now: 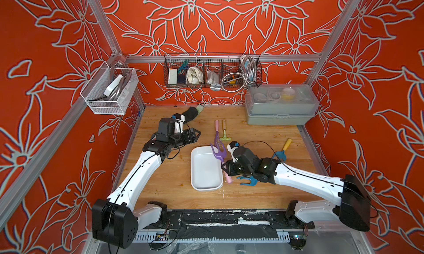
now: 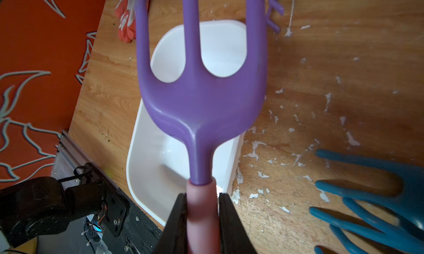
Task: Put the rake into the storage box
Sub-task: Place the rake in the storage box.
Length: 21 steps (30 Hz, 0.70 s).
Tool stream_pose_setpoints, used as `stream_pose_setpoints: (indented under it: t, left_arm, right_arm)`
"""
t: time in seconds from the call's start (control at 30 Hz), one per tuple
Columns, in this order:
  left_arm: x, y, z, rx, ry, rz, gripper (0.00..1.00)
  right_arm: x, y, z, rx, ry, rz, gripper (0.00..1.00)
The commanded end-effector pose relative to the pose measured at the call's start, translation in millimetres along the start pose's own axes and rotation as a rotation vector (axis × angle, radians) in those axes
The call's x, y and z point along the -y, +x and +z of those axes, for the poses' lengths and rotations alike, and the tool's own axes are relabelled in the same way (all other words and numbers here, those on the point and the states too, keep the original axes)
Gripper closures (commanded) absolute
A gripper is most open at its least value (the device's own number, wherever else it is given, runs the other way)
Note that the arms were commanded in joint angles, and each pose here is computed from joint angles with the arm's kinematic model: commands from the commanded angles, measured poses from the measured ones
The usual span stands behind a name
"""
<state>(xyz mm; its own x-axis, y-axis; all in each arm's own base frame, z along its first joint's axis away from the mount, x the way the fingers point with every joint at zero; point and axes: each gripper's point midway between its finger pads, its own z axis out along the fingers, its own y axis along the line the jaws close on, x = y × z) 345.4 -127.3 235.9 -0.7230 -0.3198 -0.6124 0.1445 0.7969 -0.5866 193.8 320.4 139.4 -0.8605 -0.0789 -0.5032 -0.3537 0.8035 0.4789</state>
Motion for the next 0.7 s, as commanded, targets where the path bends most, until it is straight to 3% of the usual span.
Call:
stream_pose_setpoints:
  t: [0.0,0.23,0.67]
  left_arm:
    - [0.8,-4.7,-1.7,0.009,-0.002,0.006,0.20]
    - [0.2,-5.5,-1.7,0.011,-0.006,0.007,0.20]
    - [2.5,-6.2,-2.6,0.013,0.004,0.002,0.20]
  right_arm:
    - [-24.5,-14.5,8.2,0.060,-0.034,0.057,1.00]
    - [-47.9,-15.9,28.8,0.069,-0.055,0.095,1.00]
    - [-54.7,-6.1,56.9,0.067,-0.042,0.172,1.00]
